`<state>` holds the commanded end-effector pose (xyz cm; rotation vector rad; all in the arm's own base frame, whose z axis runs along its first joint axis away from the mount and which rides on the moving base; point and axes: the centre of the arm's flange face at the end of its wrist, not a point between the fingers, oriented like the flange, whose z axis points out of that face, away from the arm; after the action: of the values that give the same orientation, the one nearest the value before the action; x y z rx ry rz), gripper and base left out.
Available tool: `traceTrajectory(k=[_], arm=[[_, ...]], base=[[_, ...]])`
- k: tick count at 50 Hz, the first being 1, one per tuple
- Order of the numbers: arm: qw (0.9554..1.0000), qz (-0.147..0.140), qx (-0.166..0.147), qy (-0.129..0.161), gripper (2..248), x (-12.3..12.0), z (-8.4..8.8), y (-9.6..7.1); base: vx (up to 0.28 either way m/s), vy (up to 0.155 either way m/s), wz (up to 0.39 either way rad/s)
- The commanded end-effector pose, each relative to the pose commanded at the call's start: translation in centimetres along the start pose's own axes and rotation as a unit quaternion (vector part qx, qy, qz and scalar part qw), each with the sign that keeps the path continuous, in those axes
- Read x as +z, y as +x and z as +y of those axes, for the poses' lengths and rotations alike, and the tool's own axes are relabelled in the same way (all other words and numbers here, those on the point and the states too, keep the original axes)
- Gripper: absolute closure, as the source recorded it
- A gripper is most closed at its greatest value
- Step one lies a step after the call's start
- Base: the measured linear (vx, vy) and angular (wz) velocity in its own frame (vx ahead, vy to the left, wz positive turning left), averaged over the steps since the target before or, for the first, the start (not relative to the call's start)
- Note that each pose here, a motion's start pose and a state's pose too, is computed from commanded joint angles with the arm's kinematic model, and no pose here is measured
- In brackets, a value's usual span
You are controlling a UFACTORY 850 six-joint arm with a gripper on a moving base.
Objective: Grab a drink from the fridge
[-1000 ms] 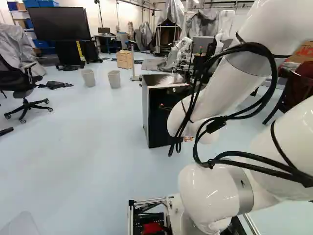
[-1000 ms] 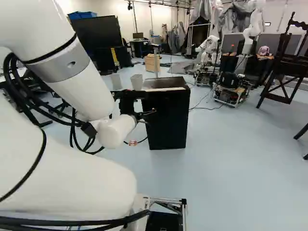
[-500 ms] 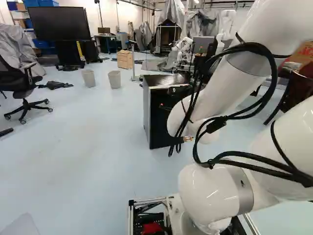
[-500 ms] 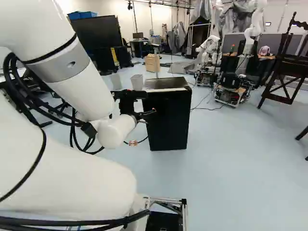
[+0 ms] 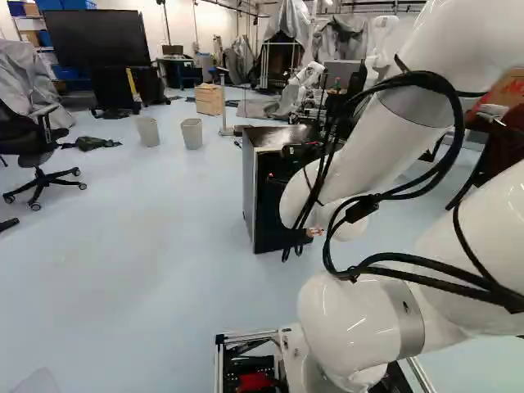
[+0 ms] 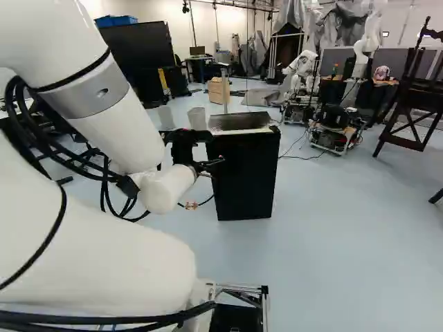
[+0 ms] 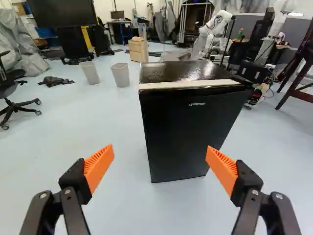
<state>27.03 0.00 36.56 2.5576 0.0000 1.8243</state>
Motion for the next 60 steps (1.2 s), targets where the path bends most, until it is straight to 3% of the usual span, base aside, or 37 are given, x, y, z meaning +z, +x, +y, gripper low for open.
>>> traceTrajectory(k=[60], arm=[[1.0, 0.0, 0.0, 0.0, 3, 0.0, 0.0, 0.0]], base=[[0.083, 0.055, -0.016]])
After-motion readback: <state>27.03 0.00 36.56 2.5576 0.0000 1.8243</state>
